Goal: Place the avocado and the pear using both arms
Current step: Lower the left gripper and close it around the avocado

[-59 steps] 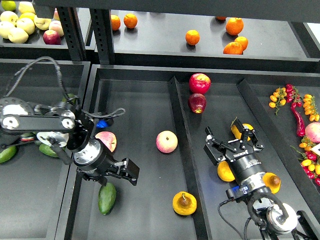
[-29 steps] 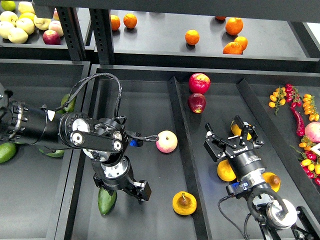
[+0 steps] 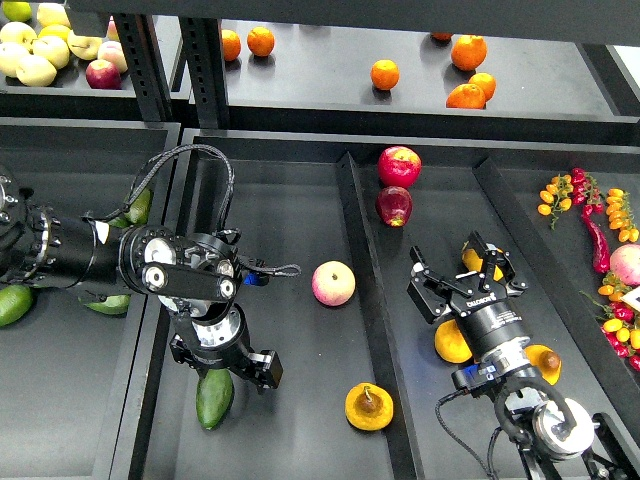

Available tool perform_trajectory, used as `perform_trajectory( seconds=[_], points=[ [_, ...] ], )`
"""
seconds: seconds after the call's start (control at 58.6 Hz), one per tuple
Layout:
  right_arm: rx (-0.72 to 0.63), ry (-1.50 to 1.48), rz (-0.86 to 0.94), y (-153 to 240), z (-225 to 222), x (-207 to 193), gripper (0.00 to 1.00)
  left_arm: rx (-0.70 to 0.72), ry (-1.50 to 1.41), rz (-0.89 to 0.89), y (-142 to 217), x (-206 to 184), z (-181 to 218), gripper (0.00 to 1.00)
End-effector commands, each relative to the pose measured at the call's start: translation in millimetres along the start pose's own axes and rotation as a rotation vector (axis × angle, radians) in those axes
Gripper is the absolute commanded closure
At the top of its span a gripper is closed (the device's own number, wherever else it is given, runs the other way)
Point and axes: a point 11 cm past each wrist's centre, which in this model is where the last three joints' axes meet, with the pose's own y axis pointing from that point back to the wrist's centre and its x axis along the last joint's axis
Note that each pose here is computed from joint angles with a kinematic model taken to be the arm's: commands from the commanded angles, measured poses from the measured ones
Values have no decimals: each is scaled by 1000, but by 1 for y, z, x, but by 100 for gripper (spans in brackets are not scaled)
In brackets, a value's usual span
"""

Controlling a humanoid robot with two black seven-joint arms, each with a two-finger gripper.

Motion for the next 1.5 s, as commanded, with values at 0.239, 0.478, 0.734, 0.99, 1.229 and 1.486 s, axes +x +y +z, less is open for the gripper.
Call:
perform_trajectory(
  seconds=[0.239, 0.478, 0.734, 0.99, 1.229, 1.486],
  points=[
    [-2, 0, -1, 1, 1, 1, 0, 29, 68, -6, -21, -1, -21, 1],
    [-6, -1, 3, 1, 2, 2, 0, 42, 111, -13, -35, -4, -33, 1],
    [-7, -2, 5, 2, 3, 4, 0, 57, 154, -20, -48, -8, -45, 1],
    [-7, -2, 5, 2, 3, 4, 0, 73, 199, -20, -60, -10, -58, 1],
    [-10, -3, 7, 3, 4, 5, 0, 75, 218, -18, -64, -11, -62, 2],
    [-9, -5, 8, 4, 4, 5, 0, 89, 244, -15, -71, -12, -71, 3]
  ],
)
